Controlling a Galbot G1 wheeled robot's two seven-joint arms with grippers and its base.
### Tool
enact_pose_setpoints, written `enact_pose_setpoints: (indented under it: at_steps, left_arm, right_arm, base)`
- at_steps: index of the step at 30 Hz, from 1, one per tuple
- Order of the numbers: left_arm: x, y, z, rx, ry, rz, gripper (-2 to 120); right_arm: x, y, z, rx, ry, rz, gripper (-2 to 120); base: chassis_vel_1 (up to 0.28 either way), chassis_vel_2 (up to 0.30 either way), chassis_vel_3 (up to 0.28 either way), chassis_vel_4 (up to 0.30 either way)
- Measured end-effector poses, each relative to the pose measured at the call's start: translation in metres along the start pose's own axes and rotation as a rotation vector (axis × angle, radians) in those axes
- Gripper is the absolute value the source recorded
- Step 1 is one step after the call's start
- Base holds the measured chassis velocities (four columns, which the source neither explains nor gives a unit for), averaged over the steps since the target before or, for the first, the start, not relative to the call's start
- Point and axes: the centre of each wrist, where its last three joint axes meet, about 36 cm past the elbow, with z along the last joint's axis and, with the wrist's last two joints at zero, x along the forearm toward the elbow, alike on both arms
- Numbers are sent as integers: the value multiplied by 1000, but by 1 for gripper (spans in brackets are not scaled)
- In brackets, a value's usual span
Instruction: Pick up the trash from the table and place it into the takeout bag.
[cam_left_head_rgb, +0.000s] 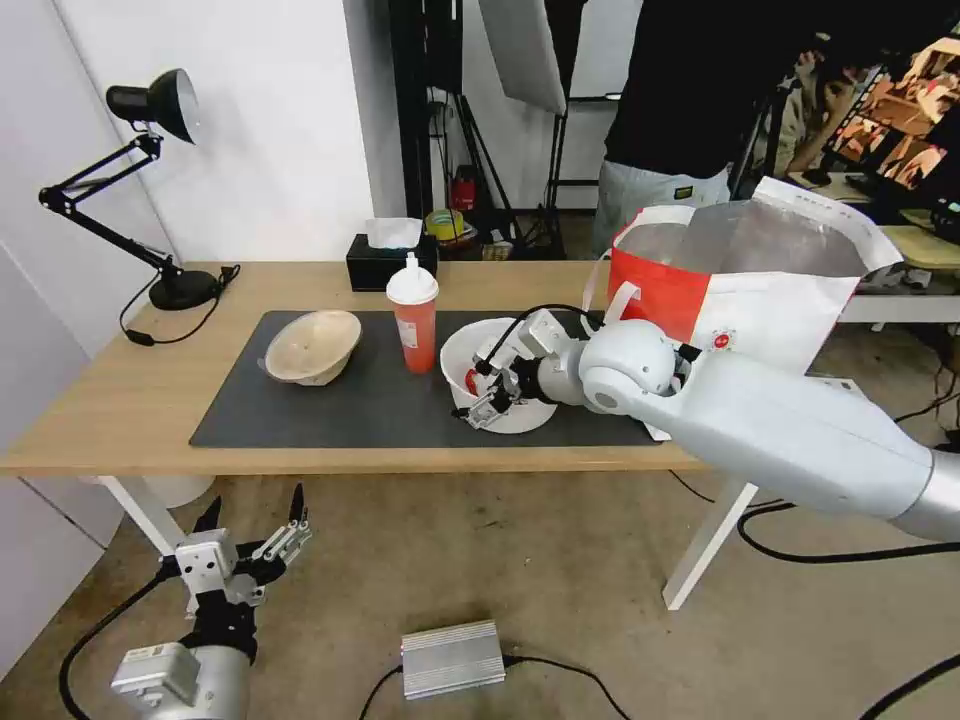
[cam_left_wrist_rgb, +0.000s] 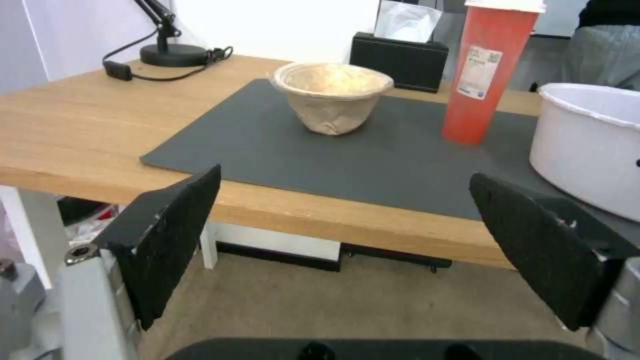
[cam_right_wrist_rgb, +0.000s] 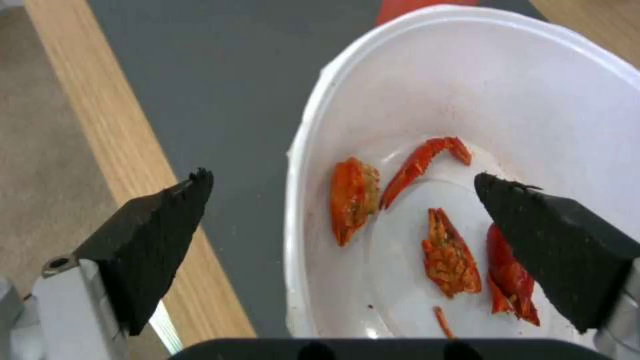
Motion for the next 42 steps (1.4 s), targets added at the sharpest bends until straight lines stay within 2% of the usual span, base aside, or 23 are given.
enact_pose_setpoints:
  at_steps: [20, 24, 25, 29, 30, 34, 35, 38, 39, 42]
  left_arm:
    - [-9, 2, 5, 8, -1, 19, 100]
    - [-12, 3, 6, 10, -1, 23, 100]
    - [-12, 3, 6, 10, -1, 23, 100]
    - [-13, 2, 7, 16, -2, 25, 100]
    - [-13, 2, 7, 16, -2, 25, 100]
    - [-13, 2, 7, 16, -1, 25, 100]
    - [-13, 2, 7, 16, -1, 25, 100]
    - [-13, 3, 6, 13, -5, 26, 100]
    - [-13, 3, 6, 13, -5, 26, 100]
    - [-13, 3, 6, 14, -5, 26, 100]
  right_arm:
    - [-25, -6, 1, -11, 26, 13, 98]
    - [-29, -6, 2, -14, 32, 9, 84]
    - [-29, -6, 2, -14, 32, 9, 84]
    - [-31, -7, 2, -13, 36, 7, 63]
    - [-31, -7, 2, -13, 36, 7, 63]
    - [-32, -7, 3, -12, 41, 4, 46]
    - [-32, -7, 3, -12, 41, 4, 46]
    - [-34, -5, 5, -10, 47, -3, 32]
    - [-34, -5, 5, -10, 47, -3, 32]
    - [-36, -5, 6, -11, 50, -2, 18]
  base:
    - [0, 0, 0, 0]
    - [0, 0, 0, 0]
    - [0, 0, 0, 0]
    - [0, 0, 0, 0]
    - [0, 0, 0, 0]
    - [0, 0, 0, 0]
    - [0, 0, 0, 0]
    - [0, 0, 0, 0]
    - [0, 0, 0, 0]
    - [0, 0, 0, 0]
